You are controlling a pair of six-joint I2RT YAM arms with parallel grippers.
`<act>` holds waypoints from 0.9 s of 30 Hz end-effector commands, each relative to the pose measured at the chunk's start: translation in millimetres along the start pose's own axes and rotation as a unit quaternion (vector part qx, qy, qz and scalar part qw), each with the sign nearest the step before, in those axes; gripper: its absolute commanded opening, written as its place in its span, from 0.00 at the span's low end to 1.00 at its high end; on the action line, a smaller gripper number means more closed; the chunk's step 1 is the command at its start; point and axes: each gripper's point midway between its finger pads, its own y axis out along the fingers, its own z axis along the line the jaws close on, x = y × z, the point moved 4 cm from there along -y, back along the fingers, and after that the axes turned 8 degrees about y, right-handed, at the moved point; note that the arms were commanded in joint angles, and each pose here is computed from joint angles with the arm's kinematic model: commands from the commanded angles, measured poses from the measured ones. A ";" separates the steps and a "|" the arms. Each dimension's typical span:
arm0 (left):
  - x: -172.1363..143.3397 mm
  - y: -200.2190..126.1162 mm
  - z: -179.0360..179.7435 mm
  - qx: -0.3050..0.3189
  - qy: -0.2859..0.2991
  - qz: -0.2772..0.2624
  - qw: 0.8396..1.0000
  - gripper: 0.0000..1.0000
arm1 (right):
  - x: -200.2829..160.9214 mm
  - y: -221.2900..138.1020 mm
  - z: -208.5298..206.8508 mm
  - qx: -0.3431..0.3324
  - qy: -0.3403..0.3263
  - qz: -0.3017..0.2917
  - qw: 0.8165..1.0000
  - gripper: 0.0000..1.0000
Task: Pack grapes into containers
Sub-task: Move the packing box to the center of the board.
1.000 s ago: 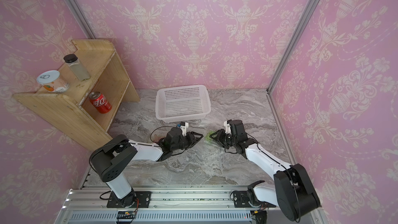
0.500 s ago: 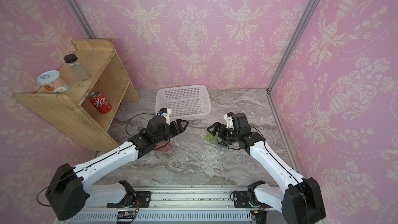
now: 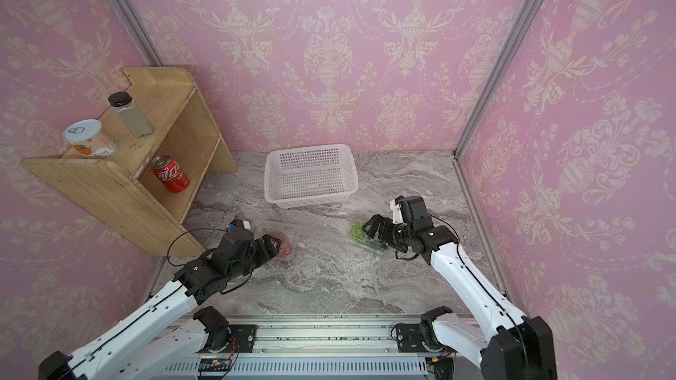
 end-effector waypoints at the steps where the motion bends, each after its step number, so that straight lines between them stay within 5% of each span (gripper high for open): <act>1: -12.7 -3.7 22.5 0.036 -0.039 0.016 0.998 0.84 | 0.3 7.2 -1.3 0.006 0.004 0.007 1.000 1.00; 12: -12.2 44.3 20.5 -0.003 -0.084 0.008 0.996 0.87 | 3.0 15.6 4.0 0.027 0.013 0.014 0.999 1.00; 27: 12.5 82.4 -6.5 -0.022 -0.053 0.010 0.998 0.86 | 6.0 21.3 6.8 0.040 0.022 0.013 0.999 1.00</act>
